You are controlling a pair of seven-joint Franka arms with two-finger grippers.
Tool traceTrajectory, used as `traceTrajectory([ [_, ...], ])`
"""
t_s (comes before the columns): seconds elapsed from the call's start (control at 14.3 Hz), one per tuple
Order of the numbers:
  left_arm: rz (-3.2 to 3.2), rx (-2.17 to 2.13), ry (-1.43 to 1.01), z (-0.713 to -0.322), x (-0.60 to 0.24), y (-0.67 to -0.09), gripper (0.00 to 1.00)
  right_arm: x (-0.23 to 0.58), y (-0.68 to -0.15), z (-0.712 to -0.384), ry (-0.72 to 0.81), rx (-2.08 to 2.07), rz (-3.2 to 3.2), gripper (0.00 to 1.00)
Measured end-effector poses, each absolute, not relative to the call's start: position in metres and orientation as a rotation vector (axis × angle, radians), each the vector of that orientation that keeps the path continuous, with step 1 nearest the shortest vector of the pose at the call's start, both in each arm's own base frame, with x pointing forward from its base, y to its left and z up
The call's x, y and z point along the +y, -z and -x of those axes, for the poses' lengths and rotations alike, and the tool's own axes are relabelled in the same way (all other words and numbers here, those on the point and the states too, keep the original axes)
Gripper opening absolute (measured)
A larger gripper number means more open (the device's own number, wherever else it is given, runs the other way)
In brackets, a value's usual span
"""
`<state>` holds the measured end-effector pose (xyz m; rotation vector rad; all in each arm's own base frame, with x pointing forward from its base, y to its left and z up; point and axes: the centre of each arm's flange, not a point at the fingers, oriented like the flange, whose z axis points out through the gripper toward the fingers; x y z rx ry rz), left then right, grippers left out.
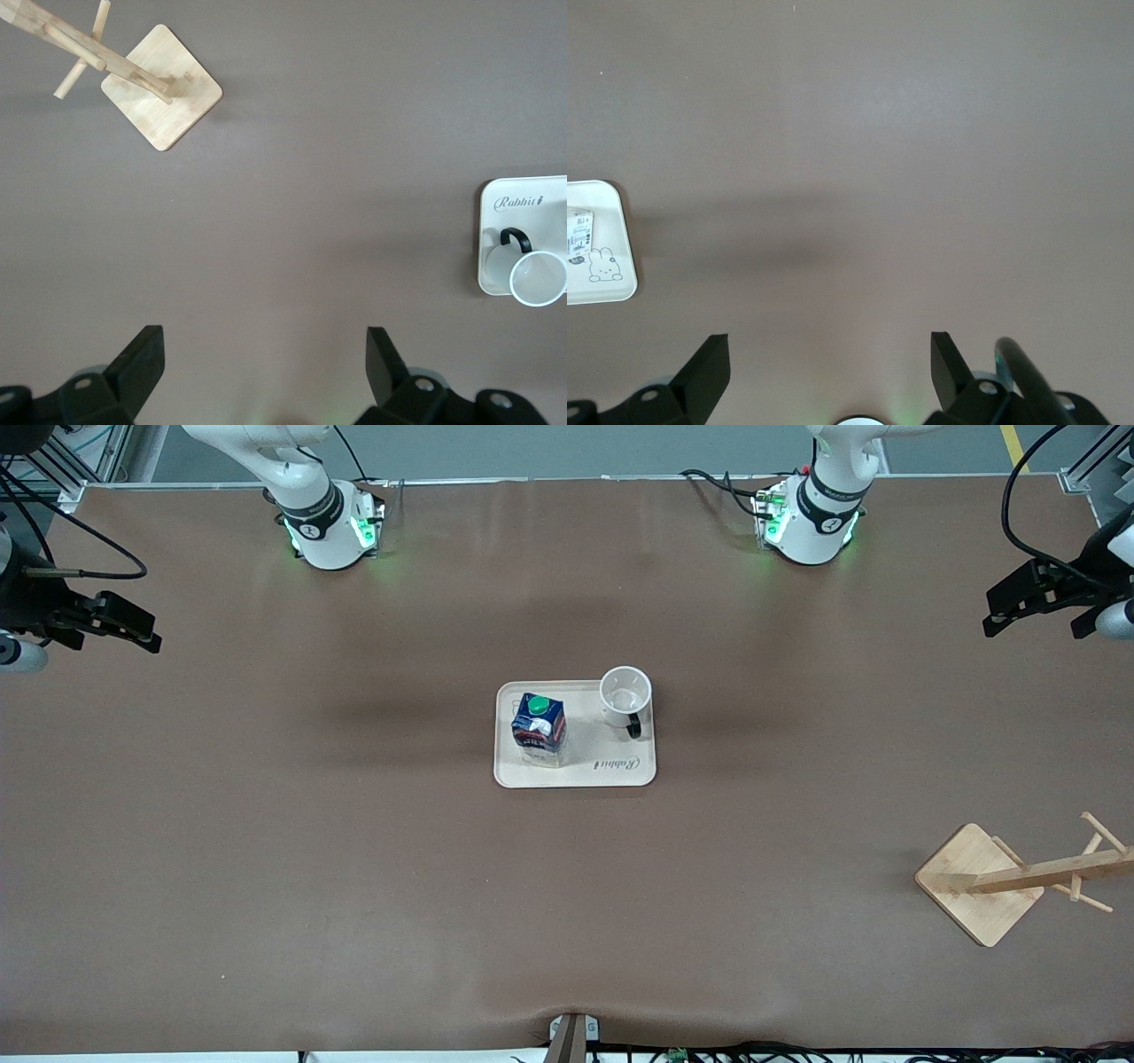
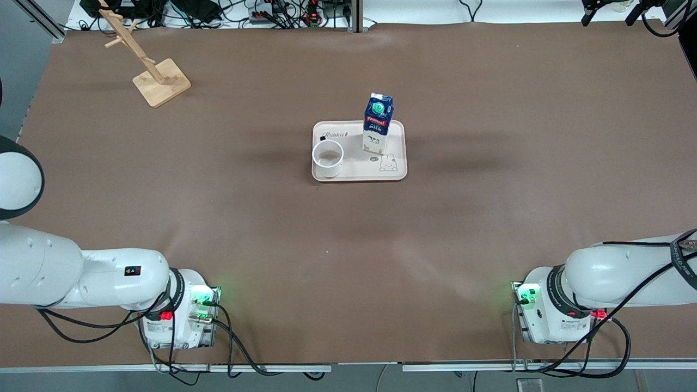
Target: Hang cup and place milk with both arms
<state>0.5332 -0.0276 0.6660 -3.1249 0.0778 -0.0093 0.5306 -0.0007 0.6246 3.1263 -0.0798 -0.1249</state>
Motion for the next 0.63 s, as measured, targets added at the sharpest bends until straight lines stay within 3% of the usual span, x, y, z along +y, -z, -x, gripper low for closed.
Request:
traceTrajectory([
  [0.63, 3.127, 0.092, -0.044, -0.546, -0.032, -0.647, 1.00, -0.001, -0.624, -0.531, 0.125, -0.080, -3.126, 1.00],
])
